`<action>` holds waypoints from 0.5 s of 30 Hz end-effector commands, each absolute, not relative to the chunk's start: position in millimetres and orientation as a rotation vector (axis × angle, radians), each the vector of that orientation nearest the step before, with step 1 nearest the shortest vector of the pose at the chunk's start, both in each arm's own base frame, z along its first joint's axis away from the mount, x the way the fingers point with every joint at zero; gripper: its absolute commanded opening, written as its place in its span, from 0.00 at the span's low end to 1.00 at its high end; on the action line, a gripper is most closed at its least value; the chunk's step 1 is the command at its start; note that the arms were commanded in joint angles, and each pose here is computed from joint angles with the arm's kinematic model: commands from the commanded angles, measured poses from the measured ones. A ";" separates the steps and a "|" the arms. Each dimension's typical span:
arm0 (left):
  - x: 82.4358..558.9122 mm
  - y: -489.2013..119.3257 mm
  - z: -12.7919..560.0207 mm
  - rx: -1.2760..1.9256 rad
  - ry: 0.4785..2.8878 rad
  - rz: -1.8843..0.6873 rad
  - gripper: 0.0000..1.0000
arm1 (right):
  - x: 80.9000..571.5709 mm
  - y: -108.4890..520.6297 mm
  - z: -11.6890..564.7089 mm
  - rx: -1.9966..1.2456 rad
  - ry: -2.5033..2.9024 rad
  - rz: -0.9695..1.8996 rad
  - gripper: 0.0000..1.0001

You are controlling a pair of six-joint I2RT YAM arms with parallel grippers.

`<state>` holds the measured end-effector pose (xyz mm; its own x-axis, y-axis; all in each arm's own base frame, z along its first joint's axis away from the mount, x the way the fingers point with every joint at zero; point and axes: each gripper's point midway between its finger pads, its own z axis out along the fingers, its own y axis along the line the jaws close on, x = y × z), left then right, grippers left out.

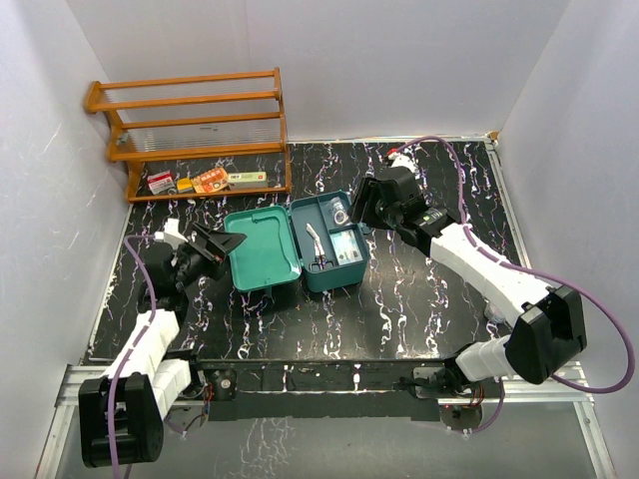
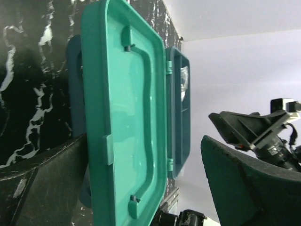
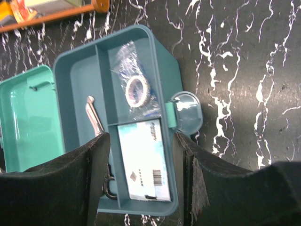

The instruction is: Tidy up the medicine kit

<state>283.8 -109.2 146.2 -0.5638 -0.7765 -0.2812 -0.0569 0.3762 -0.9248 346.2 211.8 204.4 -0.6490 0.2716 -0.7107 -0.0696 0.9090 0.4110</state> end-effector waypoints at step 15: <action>298.9 -136.6 263.0 -0.385 1.913 -1.467 0.98 | 368.3 227.4 188.0 0.085 2.239 0.697 0.68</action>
<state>306.1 -125.1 244.1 -0.6596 -0.6571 -0.3648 0.1173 0.3895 -0.9135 362.7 208.6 180.7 -0.6917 0.2986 -0.6576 -0.0498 0.8886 0.4559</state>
